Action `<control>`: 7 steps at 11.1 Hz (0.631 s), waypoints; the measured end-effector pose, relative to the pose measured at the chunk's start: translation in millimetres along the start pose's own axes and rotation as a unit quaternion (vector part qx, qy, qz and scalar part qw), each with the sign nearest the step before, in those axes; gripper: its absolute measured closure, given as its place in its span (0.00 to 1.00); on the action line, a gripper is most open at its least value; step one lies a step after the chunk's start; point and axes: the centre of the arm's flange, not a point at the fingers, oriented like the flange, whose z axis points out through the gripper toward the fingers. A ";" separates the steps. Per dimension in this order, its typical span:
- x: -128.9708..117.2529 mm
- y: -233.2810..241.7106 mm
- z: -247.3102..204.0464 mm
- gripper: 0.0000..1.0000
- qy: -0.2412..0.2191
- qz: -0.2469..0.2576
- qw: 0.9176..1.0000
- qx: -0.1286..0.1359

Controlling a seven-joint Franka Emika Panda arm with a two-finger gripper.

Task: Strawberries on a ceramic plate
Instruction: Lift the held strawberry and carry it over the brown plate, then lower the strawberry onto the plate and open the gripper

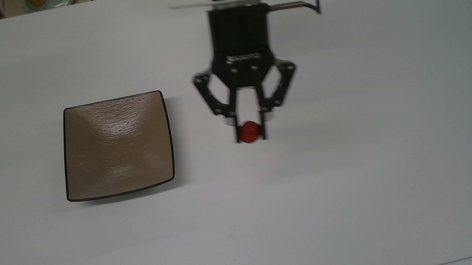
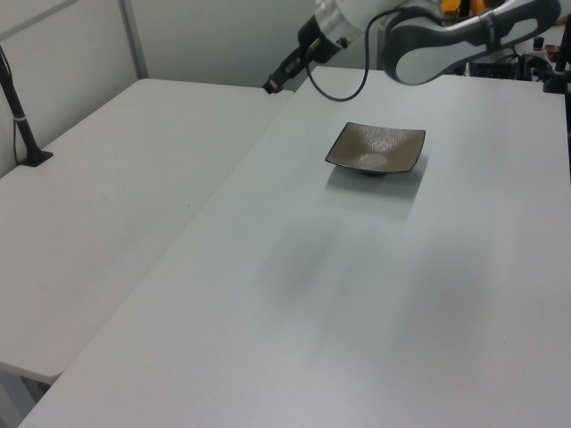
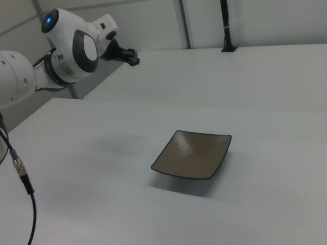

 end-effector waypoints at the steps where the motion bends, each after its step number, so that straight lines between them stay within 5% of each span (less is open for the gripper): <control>1: -1.2 20.7 -6.0 0.68 -0.004 0.009 1.000 -0.012; 4: -13.9 84.9 -12.7 0.68 -0.026 0.034 0.998 -0.034; 7: -29.0 150.5 -5.4 0.68 -0.055 0.043 0.997 -0.029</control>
